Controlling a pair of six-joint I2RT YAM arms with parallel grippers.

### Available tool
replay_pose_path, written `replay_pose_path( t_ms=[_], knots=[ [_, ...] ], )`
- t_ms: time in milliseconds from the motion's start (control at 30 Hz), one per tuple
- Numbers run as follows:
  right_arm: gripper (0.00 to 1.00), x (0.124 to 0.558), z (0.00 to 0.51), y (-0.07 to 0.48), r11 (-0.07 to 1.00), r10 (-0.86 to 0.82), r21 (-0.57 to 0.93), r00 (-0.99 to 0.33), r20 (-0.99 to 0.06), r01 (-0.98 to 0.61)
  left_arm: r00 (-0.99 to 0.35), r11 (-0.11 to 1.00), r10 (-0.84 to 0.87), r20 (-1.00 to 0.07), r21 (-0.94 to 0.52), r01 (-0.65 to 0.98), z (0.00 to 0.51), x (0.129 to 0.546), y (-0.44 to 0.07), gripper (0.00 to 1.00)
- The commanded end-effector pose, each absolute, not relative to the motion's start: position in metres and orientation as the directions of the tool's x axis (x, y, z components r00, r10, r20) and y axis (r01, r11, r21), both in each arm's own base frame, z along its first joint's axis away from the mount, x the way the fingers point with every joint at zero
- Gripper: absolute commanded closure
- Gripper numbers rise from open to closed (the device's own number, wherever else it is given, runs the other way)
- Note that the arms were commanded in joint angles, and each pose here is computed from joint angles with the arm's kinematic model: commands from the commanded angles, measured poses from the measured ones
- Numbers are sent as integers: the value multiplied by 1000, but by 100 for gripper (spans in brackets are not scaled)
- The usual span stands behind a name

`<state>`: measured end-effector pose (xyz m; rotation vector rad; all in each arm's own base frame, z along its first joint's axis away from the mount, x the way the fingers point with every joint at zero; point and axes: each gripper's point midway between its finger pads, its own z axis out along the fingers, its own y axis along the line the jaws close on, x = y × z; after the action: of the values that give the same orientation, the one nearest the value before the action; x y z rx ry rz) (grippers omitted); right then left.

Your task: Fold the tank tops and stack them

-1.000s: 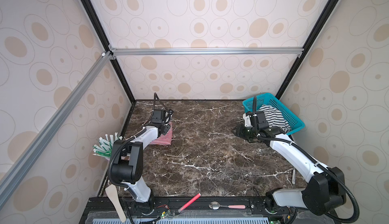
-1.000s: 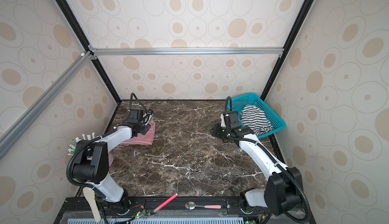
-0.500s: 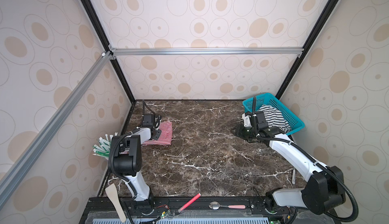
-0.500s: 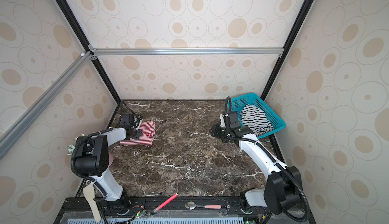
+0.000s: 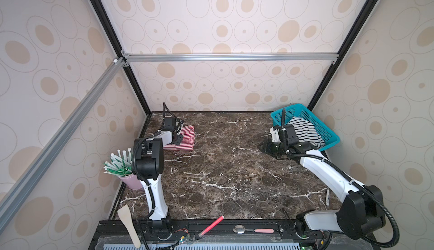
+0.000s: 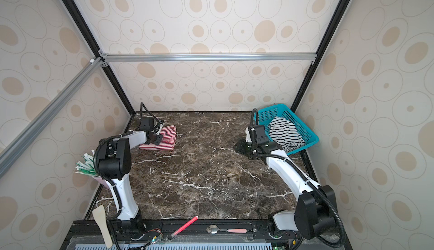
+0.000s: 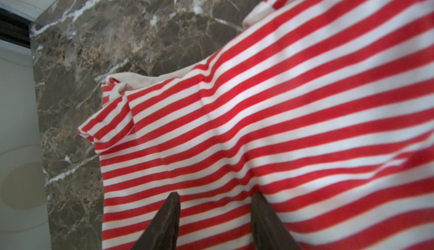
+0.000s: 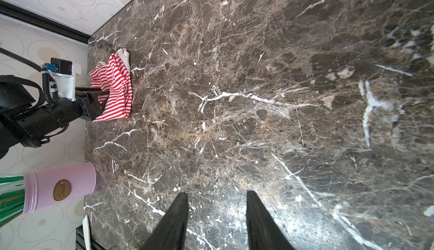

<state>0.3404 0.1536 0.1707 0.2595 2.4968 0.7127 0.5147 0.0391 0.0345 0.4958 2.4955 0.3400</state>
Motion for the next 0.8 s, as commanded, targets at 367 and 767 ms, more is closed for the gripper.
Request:
replay_pose_path(
  t_ms=[367, 767],
  knots=[
    [32, 397, 210, 67, 903, 386, 382, -759, -524, 195, -754, 907, 402, -520, 340, 249, 78, 513, 39, 51],
    [17, 449, 185, -100, 817, 486, -3, -692, -534, 576, -566, 875, 456, -687, 228, 428, 159, 453, -77, 48]
  ],
)
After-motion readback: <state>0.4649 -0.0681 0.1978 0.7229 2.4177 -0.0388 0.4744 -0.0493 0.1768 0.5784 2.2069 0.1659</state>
